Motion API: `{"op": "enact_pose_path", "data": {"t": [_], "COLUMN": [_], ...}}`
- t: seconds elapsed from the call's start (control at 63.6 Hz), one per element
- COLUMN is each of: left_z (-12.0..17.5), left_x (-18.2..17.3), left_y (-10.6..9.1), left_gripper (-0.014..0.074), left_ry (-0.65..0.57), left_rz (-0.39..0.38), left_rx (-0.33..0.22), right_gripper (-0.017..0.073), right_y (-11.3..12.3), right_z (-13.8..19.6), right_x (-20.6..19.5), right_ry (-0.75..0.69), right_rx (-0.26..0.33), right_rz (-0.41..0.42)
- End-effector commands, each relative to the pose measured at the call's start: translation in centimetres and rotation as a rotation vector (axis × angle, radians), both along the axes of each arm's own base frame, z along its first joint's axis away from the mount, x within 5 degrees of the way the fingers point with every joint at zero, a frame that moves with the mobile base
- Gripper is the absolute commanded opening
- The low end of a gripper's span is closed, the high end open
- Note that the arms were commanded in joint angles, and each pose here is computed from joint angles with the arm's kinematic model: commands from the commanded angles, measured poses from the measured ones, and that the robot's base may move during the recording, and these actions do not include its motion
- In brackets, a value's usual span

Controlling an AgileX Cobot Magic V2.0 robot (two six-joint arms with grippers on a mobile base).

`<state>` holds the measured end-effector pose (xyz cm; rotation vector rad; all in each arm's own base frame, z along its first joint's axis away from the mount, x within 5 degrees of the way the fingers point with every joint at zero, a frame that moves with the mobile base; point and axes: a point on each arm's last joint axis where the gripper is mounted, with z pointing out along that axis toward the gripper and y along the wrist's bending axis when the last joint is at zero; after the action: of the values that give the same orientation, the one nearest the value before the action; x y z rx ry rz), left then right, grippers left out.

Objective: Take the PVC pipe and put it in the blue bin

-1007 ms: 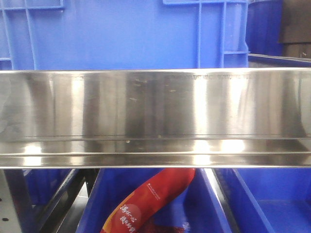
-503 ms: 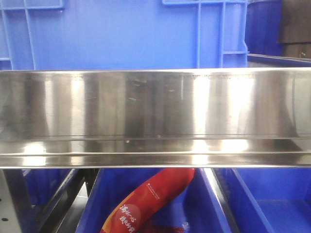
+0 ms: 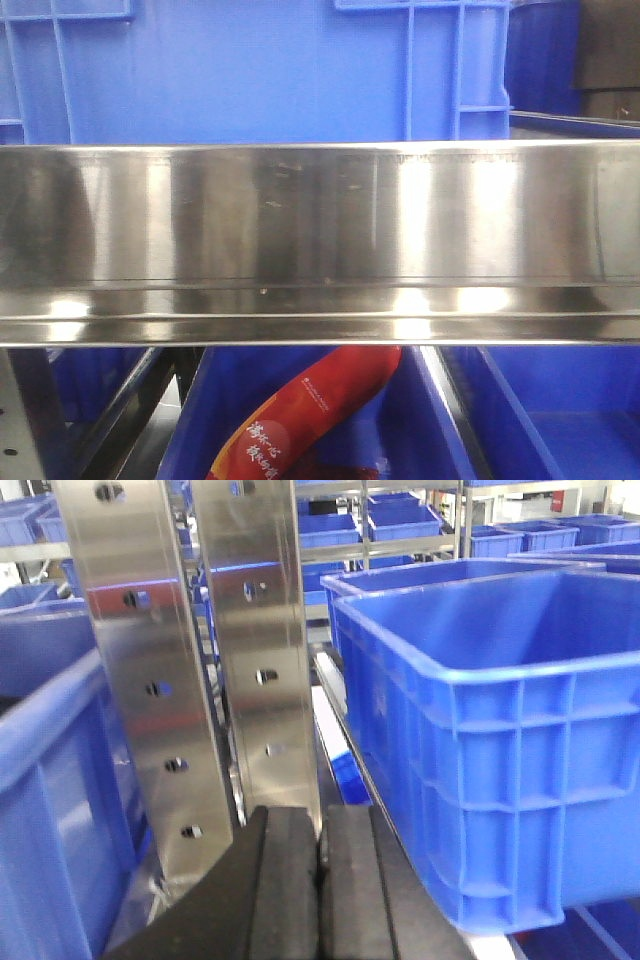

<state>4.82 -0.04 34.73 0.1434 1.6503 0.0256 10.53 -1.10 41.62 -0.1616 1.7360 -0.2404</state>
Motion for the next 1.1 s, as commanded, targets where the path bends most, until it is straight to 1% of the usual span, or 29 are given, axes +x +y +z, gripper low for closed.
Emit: {"op": "enact_pose_path", "data": {"t": [0.0,0.126,0.22,0.299,0.456,0.566,0.629,0.708,0.834,0.959,1.085], "left_z": [-0.4,-1.2,-1.6,-1.9,-3.2,-4.1,-4.6,-5.3,-6.5,-7.8,-7.7], "left_x": [0.1,0.3,0.2,-0.1,-0.5,-1.0,-1.3,-1.5,-1.9,-1.5,-1.4], "left_y": [-0.1,-0.1,-0.1,-0.1,-0.1,-0.1,-0.1,-0.1,0.0,-0.1,-0.1], "left_gripper": [-0.0111,-0.0111,-0.0111,-0.0111,-0.0111,-0.0111,-0.0111,-0.0111,-0.0111,-0.0111,-0.0111], "left_ry": [-0.01,0.006,-0.005,-0.018,-0.018,-0.047,-0.061,-0.059,-0.064,-0.025,-0.05], "left_rz": [-0.004,-0.006,-0.008,-0.009,-0.015,-0.018,-0.022,-0.026,-0.026,-0.025,-0.029], "left_rx": [-0.015,-0.015,-0.016,-0.017,-0.032,-0.035,-0.047,-0.059,-0.061,-0.056,-0.058], "right_gripper": [-0.0163,-0.0163,-0.0163,-0.0163,-0.0163,-0.0163,-0.0163,-0.0163,-0.0163,-0.0163,-0.0163], "right_y": [0.0,0.3,0.6,0.9,1.4,1.6,1.7,1.7,1.9,1.8,1.7], "right_z": [0.0,-0.9,-1.6,-2.6,-5.1,-6.4,-7.2,-7.8,-9.0,-10.3,-12.0], "right_x": [-0.7,-1.8,-3.2,-4.5,-6.4,-6.9,-7.2,-7.4,-7.8,-8.0,-7.9], "right_ry": [-0.019,-0.041,-0.103,-0.162,-0.185,-0.194,-0.196,-0.2,-0.208,-0.232,-0.224], "right_rx": [0.0,-0.004,-0.015,-0.025,-0.03,-0.006,0.011,0.011,0.012,0.01,0.014], "right_rz": [-0.021,-0.026,-0.041,-0.055,-0.055,-0.058,-0.059,-0.059,-0.058,-0.069,-0.074]}}
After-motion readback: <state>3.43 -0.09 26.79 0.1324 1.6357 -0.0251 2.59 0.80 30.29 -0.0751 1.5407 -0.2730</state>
